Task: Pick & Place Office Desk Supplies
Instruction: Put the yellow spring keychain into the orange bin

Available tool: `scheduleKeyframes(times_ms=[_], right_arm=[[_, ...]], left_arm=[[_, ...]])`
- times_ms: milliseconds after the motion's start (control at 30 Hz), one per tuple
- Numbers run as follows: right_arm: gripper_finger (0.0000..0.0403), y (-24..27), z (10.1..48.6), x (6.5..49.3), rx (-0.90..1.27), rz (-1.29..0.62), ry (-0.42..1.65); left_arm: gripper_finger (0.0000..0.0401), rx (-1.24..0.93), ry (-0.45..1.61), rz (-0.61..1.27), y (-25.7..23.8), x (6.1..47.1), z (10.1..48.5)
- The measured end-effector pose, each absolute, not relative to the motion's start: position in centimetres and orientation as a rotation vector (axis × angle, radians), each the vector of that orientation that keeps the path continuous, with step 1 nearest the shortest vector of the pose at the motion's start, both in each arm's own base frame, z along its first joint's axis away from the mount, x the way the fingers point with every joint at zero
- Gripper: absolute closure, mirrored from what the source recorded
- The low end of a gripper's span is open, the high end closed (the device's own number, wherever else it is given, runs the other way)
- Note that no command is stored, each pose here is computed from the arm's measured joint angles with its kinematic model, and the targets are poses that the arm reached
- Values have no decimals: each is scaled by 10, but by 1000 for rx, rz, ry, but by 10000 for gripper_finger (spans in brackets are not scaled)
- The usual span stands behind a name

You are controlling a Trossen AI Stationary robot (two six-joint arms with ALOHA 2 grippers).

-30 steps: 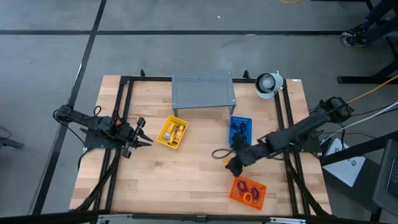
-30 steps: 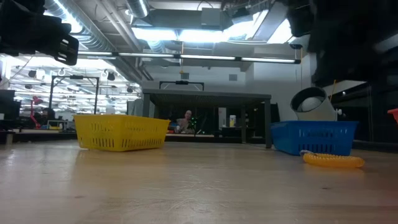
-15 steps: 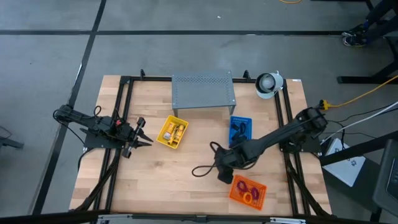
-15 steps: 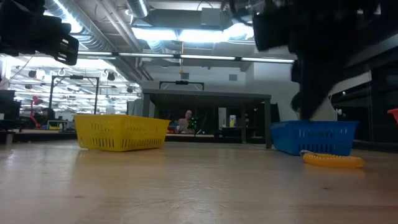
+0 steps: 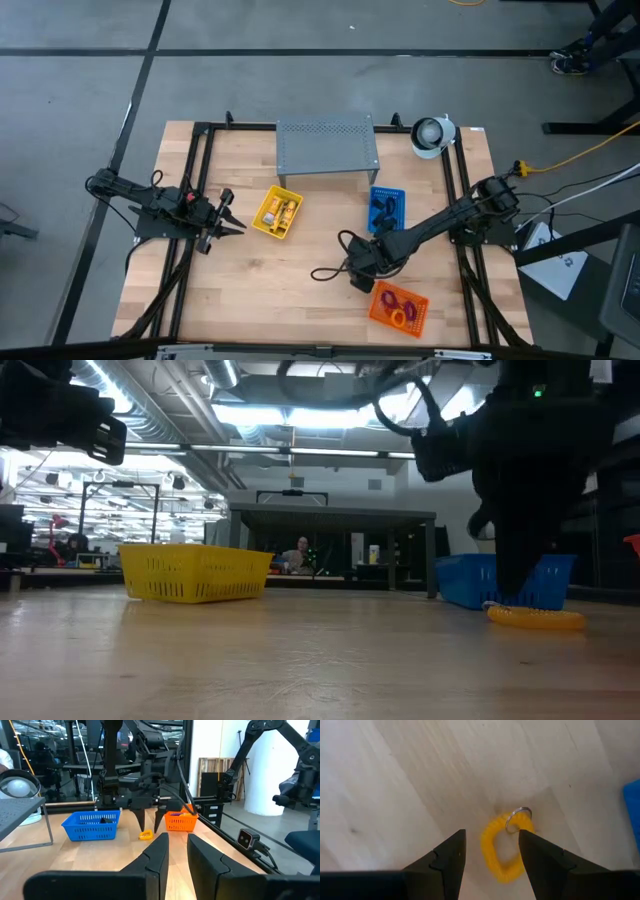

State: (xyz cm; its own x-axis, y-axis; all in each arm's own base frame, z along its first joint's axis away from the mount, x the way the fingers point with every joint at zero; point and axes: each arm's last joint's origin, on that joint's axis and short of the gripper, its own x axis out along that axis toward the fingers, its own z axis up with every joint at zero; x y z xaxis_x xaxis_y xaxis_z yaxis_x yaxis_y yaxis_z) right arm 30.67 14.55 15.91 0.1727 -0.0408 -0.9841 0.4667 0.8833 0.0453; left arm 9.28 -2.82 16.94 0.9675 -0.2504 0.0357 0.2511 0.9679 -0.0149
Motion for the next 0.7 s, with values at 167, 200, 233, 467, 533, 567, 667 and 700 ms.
scheduleKeyframes(times_ms=[167, 200, 233, 467, 533, 567, 667, 700], right_arm=[[224, 151, 137, 314, 403, -348, 1407], [228, 152, 135, 315, 423, -350, 1407], [232, 152, 131, 316, 437, -360, 1416], [288, 148, 130, 321, 525, -416, 1381], [327, 146, 133, 325, 564, -406, 1351], [350, 145, 133, 327, 582, -399, 1331], [388, 141, 136, 339, 651, -355, 1248], [386, 140, 137, 343, 678, -342, 1214]], left_arm=[[334, -19, -34, -253, -28, 93, 169], [335, -19, -34, -254, -28, 93, 169], [335, -19, -34, -253, -28, 93, 169], [338, -19, -34, -254, -28, 93, 169], [338, -19, -34, -254, -28, 93, 169], [338, -19, -34, -254, -28, 93, 169], [338, -19, -34, -254, -28, 93, 169], [338, -19, -34, -254, -28, 93, 169]])
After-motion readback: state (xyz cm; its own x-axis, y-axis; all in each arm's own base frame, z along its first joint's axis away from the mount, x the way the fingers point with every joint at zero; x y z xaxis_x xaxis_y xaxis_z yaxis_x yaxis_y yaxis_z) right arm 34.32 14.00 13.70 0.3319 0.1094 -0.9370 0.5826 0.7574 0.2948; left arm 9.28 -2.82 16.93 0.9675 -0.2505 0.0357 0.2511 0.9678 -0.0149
